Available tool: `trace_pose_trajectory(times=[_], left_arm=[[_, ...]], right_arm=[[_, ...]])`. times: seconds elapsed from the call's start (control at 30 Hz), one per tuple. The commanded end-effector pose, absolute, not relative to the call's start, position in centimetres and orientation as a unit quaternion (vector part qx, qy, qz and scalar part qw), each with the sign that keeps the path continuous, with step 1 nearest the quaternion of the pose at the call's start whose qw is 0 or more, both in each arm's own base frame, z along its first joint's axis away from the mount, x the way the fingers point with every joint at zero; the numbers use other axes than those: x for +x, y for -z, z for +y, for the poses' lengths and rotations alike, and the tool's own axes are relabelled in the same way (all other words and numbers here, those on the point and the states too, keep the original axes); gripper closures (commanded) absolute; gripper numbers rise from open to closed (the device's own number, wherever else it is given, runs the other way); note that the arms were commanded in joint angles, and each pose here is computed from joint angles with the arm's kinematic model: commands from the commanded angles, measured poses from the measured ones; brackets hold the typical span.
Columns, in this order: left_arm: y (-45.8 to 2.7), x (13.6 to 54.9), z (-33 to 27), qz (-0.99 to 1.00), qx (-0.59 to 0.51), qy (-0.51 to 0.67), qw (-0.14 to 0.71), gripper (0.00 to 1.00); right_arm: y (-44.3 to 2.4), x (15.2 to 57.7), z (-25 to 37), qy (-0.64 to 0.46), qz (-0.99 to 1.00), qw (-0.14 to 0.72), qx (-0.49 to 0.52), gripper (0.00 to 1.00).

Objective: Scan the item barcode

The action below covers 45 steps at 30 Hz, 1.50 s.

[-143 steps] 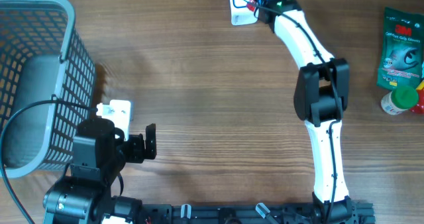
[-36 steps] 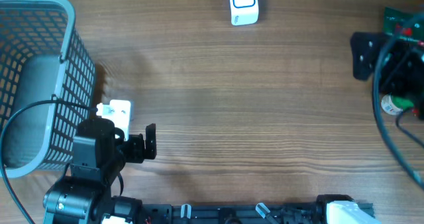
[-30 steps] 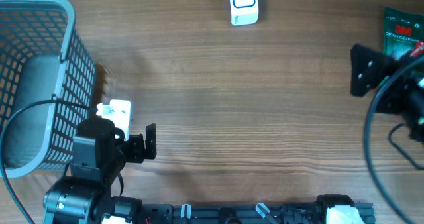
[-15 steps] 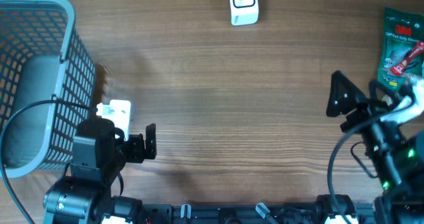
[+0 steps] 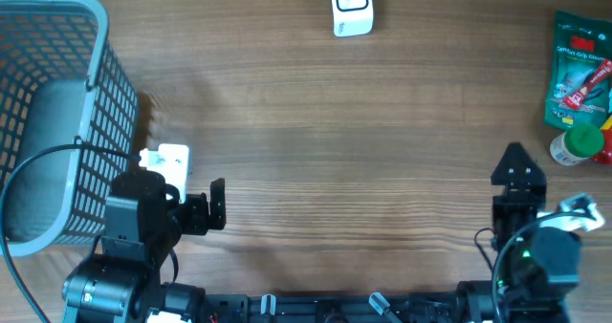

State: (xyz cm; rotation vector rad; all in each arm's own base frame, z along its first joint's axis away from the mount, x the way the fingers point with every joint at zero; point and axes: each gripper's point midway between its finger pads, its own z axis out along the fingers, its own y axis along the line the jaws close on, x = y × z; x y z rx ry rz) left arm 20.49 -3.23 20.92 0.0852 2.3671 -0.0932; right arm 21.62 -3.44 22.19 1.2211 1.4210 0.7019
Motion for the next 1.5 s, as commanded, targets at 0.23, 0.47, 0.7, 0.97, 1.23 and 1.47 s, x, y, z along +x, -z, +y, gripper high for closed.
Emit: trace_pose_trajectory(times=[0.23,0.47,0.7,0.97,1.23,1.47], left_arm=[[-20.8,20.4,-3.4,0.925,0.032,0.041,0.376,0.0],[-20.8,20.4,-3.4,0.925,0.032,0.041,0.376,0.0],[-20.8,20.4,-3.4,0.925,0.032,0.041,0.376,0.0],[-20.8,20.4,-3.4,0.925,0.033,0.041,0.376,0.0],[-20.8,20.4,-3.4,0.925,0.033,0.041,0.376,0.0],[-20.8,20.4,-3.4,0.925,0.033,0.041,0.376,0.0]], right_arm=[[-19.3,23.4,-3.2,-0.367,0.528,0.586,0.493,0.0],[-22.3,24.0,-1.9,-0.313,0.555,0.696,0.332,0.0],[-21.1,24.4,-1.2,-0.231,0.605,0.721,0.245,0.0],[-19.1,24.6,-1.2,-0.145,0.658,0.716,0.185,0.0],[-17.9,24.6,-0.9,-0.1,0.688,0.705,0.136,0.0],[-17.9,24.6,-0.9,-0.099,0.688,0.706,0.136,0.0]])
